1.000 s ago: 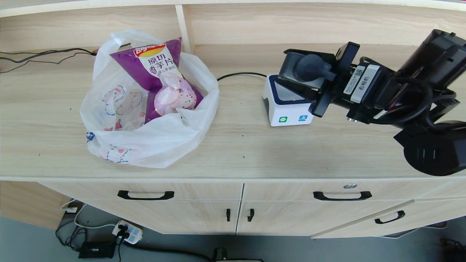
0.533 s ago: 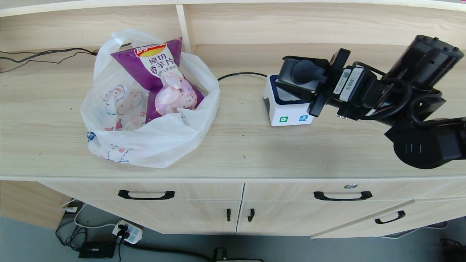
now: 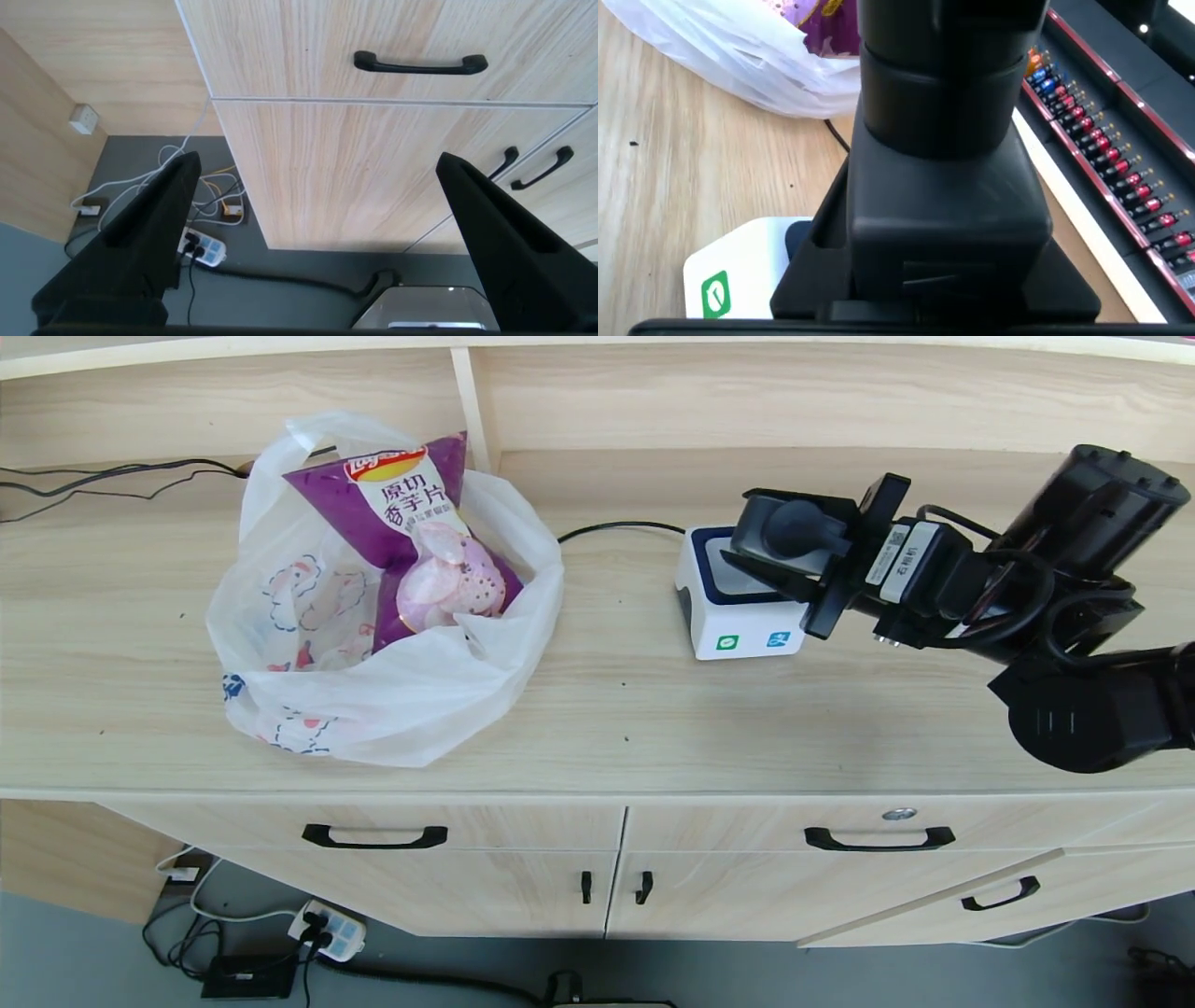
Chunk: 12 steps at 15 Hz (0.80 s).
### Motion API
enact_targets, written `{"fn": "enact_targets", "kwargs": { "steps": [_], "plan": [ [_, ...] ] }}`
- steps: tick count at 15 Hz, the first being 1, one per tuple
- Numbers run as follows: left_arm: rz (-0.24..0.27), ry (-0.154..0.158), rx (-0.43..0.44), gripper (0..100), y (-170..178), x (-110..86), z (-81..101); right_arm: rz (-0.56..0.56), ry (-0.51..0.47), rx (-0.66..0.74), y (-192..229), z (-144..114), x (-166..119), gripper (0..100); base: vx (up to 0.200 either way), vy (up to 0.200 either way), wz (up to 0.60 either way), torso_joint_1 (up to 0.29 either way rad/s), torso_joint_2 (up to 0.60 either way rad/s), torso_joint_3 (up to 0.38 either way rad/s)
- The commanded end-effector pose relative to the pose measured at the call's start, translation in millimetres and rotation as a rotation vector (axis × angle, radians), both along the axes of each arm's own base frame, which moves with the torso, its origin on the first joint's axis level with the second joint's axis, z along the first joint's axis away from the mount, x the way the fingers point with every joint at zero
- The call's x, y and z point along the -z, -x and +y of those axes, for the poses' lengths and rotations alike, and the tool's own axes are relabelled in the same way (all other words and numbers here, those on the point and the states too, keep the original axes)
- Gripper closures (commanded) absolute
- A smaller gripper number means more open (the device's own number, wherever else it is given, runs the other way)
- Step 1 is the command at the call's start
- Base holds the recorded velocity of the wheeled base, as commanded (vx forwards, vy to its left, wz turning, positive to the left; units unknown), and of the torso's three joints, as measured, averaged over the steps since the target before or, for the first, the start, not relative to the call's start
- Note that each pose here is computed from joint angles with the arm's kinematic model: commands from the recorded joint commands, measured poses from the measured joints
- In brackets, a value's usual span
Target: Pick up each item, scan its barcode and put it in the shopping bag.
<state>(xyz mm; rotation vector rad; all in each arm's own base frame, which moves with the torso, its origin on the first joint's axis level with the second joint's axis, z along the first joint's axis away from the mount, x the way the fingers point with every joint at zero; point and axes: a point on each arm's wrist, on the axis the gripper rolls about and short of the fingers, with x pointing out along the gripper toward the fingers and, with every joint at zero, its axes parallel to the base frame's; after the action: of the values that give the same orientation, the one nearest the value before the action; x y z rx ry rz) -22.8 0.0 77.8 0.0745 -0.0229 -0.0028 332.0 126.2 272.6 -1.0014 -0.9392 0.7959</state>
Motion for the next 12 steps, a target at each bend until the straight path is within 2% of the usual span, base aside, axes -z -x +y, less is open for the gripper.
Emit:
{"fn": "enact_targets", "kwargs": {
  "steps": [1, 3, 5, 7, 9, 10, 12],
  "plan": [
    [0.003, 0.002, 0.000, 0, -0.1, 0.1, 0.0, 0.003, -0.001, 0.004, -1.7, -1.3, 0.9, 100, 0.000, 0.000, 0.00, 0.000, 0.00, 0.000],
    [0.004, 0.018, 0.001, 0, -0.1, 0.3, 0.0, 0.015, -0.022, -0.006, 1.6, -1.8, -0.4, 100, 0.000, 0.000, 0.00, 0.000, 0.00, 0.000],
    [0.003, 0.044, 0.000, 0, -0.1, 0.1, 0.0, 0.050, -0.099, 0.006, 21.2, -9.0, -12.6, 100, 0.000, 0.000, 0.00, 0.000, 0.00, 0.000],
    [0.005, 0.044, 0.002, 0, -0.1, 0.3, 0.0, 0.147, -0.240, 0.136, 60.7, -29.8, -21.0, 100, 0.000, 0.000, 0.00, 0.000, 0.00, 0.000],
    [0.003, 0.045, 0.000, 0, -0.1, 0.1, 0.0, 0.274, -0.437, 0.269, 97.4, -45.0, -14.4, 100, 0.000, 0.000, 0.00, 0.000, 0.00, 0.000],
    [0.003, 0.042, 0.000, 0, -0.1, 0.1, 0.0, 0.331, -0.502, 0.293, 106.7, -47.1, -10.6, 100, 0.000, 0.000, 0.00, 0.000, 0.00, 0.000],
    [0.004, 0.033, 0.000, 0, -0.1, 0.3, 0.0, 0.413, -0.549, 0.266, 114.0, -48.6, -4.3, 100, 0.000, 0.000, 0.00, 0.000, 0.00, 0.000]
  ]
}}
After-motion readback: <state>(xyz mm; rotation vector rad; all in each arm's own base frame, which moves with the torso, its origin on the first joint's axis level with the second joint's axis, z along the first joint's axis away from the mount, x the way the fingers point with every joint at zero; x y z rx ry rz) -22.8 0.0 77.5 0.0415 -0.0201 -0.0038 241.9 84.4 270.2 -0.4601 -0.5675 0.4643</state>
